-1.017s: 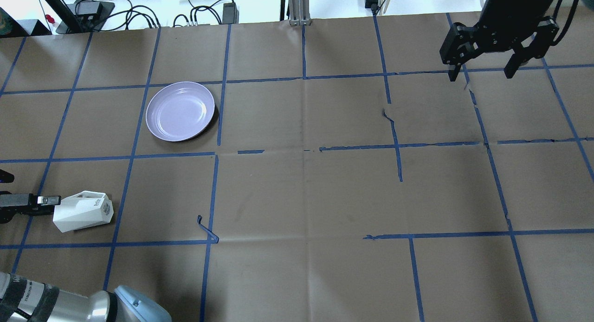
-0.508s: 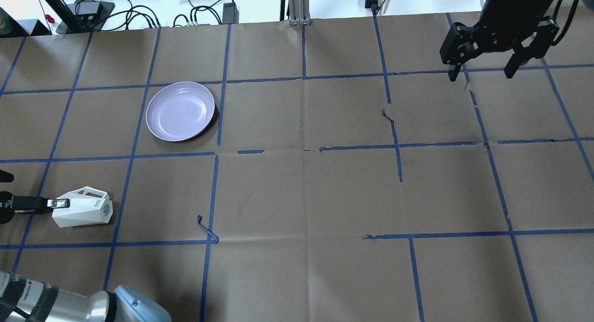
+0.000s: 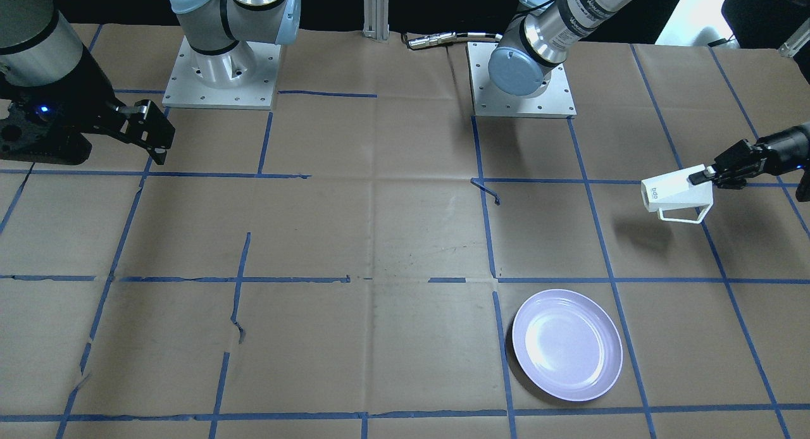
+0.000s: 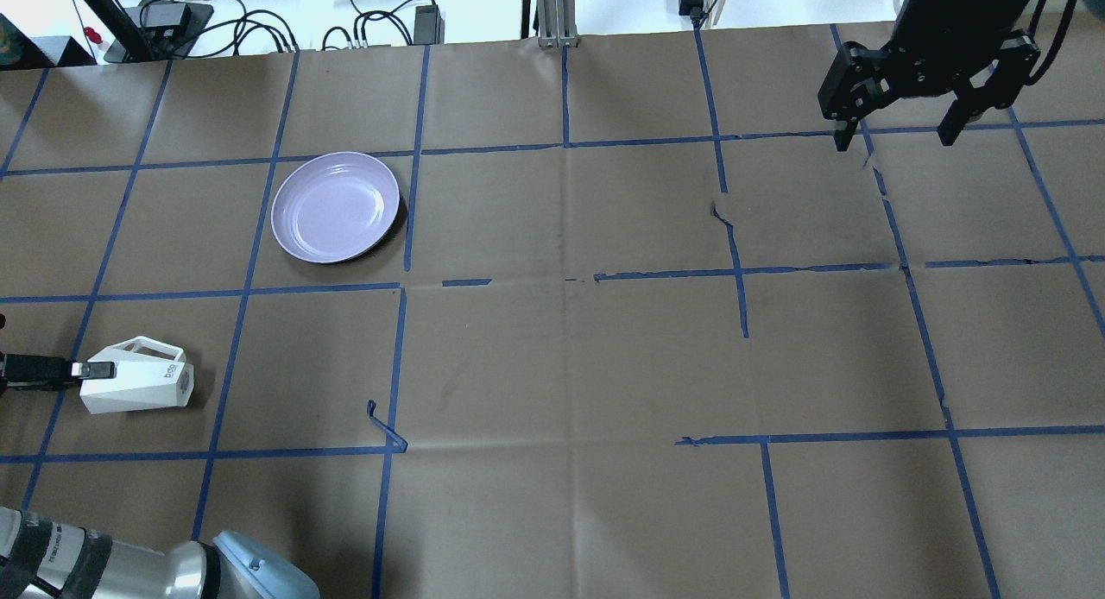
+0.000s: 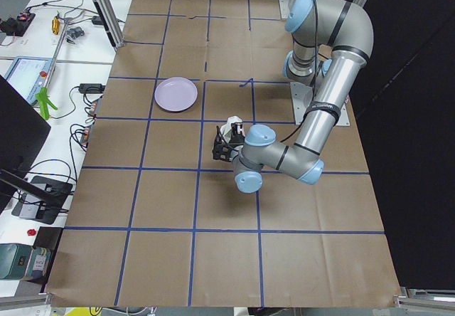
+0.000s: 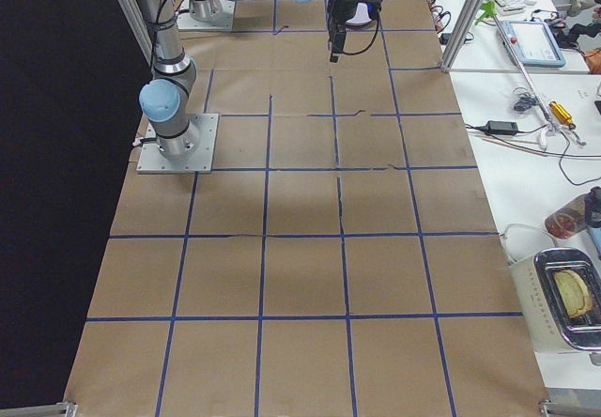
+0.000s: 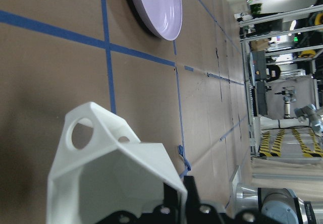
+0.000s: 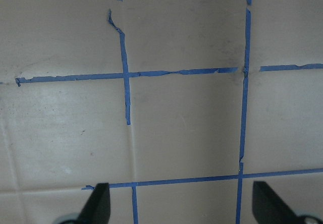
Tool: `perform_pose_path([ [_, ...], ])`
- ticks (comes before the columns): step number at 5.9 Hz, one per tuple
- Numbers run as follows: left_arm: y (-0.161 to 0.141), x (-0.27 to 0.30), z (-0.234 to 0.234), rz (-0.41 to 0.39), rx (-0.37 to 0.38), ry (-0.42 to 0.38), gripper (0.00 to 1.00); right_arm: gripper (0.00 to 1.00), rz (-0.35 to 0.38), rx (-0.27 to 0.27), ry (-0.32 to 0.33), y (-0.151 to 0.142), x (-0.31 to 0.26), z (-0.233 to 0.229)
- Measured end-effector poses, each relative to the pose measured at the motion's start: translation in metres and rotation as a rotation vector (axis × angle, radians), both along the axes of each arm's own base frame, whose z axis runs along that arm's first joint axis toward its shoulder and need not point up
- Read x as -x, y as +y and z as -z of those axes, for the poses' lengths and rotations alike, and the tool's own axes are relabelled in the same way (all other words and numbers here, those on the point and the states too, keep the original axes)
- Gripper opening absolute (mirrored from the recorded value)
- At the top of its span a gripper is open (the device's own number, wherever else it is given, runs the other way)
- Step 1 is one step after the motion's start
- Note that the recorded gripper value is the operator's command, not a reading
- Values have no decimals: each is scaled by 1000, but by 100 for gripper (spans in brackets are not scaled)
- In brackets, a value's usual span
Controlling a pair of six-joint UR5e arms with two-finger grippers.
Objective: Flip cup and place on plate
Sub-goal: 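Lift the white cup with the left gripper, turning it upright over the plate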
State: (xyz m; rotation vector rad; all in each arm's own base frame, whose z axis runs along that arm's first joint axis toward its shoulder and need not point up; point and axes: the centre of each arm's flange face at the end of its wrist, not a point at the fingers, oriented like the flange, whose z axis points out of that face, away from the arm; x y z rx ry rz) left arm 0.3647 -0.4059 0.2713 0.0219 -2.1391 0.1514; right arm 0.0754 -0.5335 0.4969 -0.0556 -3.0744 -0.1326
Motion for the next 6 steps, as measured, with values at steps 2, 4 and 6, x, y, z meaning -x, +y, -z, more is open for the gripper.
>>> perform_pose_path([
  [2, -36, 85, -136, 28, -56, -312, 0, 100, 0, -1, 0, 0, 0, 0],
  [4, -84, 218, -216, 47, -90, -631, 0, 100, 0, -1, 0, 0, 0, 0],
  [6, -131, 359, -234, 20, -68, -843, 0, 100, 0, -1, 0, 0, 0, 0],
])
